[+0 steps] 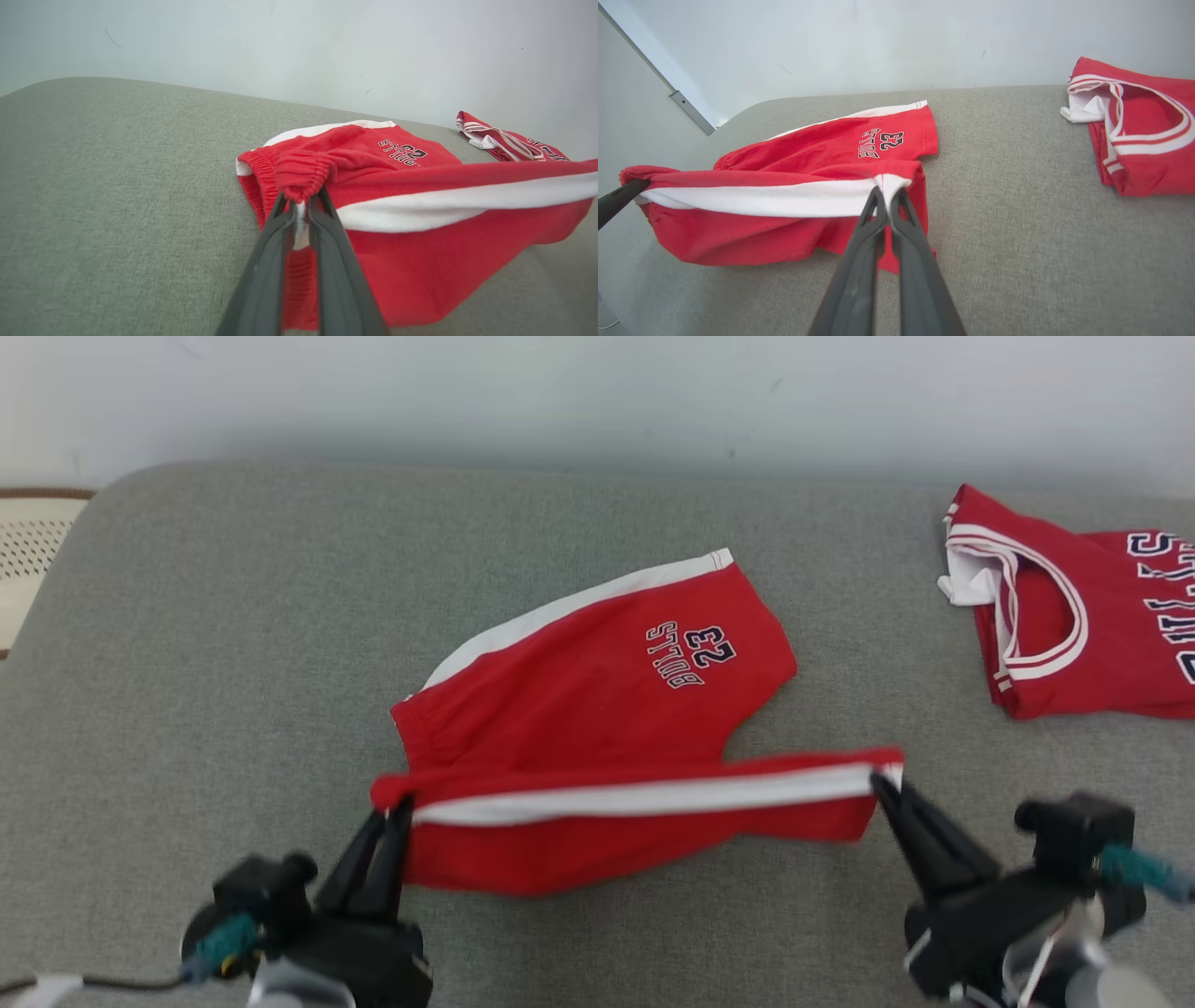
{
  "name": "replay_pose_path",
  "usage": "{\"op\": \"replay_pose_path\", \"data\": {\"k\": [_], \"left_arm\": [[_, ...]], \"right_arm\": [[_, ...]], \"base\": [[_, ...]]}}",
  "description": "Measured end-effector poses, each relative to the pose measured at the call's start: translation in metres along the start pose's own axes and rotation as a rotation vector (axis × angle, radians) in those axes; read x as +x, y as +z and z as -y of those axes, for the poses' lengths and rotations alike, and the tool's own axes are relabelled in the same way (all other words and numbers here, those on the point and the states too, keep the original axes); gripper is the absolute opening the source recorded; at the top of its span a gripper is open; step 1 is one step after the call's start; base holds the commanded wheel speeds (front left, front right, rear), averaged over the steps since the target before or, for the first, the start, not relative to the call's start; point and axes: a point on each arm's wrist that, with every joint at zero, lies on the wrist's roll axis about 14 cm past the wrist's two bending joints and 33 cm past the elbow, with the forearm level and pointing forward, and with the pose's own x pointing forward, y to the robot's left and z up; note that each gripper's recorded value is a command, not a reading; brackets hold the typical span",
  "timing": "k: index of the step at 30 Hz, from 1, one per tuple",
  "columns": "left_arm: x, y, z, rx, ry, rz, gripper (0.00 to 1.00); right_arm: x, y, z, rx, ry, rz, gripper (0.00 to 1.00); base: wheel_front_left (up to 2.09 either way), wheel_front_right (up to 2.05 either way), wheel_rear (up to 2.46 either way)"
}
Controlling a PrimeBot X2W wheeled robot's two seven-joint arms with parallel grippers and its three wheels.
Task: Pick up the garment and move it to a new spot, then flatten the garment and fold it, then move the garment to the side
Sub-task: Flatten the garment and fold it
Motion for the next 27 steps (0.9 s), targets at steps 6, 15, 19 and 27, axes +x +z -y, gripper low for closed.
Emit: {"op": "replay_pose_path", "data": {"k": [6, 15, 19, 27], "left_arm": [[0.053, 0.028, -0.003, -0.038, -0.029, 0.018, 0.00], [0.109, 0.015, -0.039, -0.054, 0.006, -0.081, 0.00], [0.130, 0.002, -0.048, -0.037, 0.003, -0.132, 0.00], [0.162, -0.030, -0.066, -0.031, 0.026, -0.214, 0.00]], "right_arm": [[0.054, 0.036, 0.026, -0.090, 0.027, 0.026, 0.00], [0.134, 0.063, 0.060, -0.106, 0.025, -0.014, 0.00], [0.163, 0.058, 0.078, -0.089, -0.002, -0.062, 0.00], [0.208, 0.037, 0.099, -0.079, -0.039, -0.149, 0.00]], "base": [[0.00, 0.00, 0.00], [0.00, 0.00, 0.00], [0.00, 0.00, 0.00], [0.00, 0.00, 0.00]]}}
